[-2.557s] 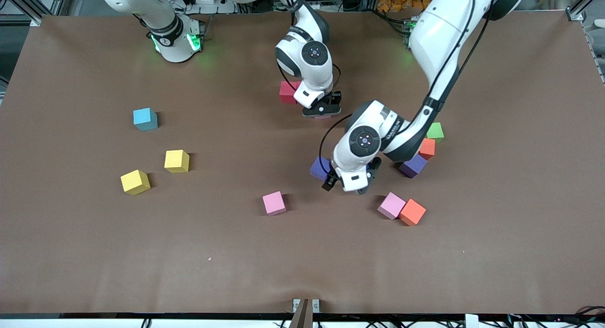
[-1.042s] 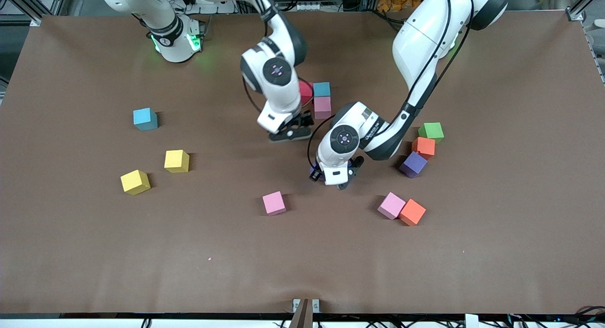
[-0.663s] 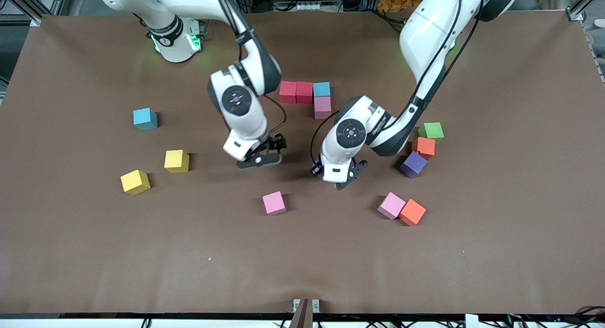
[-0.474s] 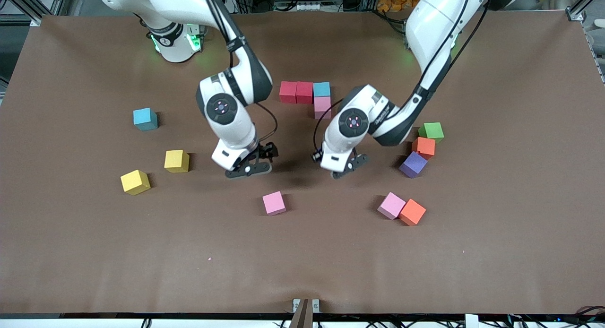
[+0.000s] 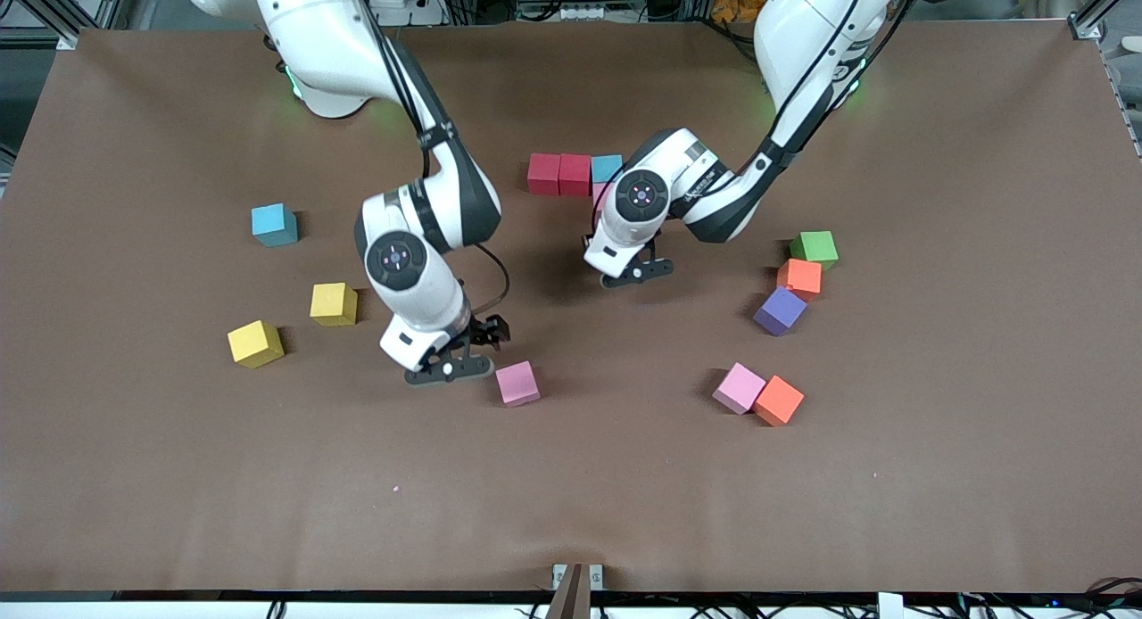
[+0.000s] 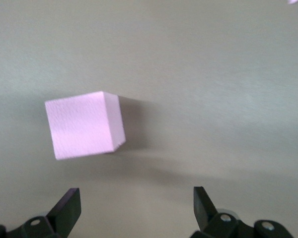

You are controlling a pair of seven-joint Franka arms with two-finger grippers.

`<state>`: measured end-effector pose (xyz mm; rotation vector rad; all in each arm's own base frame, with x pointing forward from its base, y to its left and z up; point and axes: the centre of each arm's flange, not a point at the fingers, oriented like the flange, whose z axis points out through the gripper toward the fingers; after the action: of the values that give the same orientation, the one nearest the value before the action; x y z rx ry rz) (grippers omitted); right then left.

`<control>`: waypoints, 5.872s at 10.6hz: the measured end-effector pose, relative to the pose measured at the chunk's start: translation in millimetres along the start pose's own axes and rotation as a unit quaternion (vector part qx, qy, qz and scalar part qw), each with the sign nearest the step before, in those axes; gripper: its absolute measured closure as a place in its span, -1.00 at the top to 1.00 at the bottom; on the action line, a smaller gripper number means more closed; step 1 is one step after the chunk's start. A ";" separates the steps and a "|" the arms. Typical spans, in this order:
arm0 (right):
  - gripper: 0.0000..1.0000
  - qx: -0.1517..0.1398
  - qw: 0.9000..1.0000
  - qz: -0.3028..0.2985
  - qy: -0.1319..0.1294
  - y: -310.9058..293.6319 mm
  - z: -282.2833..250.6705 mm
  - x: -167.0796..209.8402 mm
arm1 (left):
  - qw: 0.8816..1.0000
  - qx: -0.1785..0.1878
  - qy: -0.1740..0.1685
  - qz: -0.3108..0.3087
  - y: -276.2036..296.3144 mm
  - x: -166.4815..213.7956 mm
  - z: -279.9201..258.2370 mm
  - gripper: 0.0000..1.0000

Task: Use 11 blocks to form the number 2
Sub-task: 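Grasp the pink cube with the right gripper while the left carries purple, then place the purple cube with the left gripper while the right carries pink, then reach the pink cube with the left gripper while the right places pink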

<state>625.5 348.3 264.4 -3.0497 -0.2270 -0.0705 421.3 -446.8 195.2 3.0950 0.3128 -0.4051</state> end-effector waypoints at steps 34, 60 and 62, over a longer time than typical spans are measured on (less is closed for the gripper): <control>0.21 0.007 0.991 -0.132 -0.003 -44.8 50.5 34.6 | 0.988 -0.049 0.130 -0.074 -78.2 98.9 -160.8 1.00; 0.09 0.023 0.786 -0.617 -0.020 -173.7 43.6 -211.6 | 0.961 -0.053 0.066 -0.262 -161.2 278.4 -87.5 1.00; 0.09 0.023 0.782 -0.623 -0.020 -179.3 45.5 -218.2 | 0.962 -0.046 0.061 -0.263 -164.4 279.8 -77.3 0.96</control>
<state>384.9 497.2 221.8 -2.2438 -2.0839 -0.0690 673.4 -228.4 202.0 2.9085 1.1304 -0.1860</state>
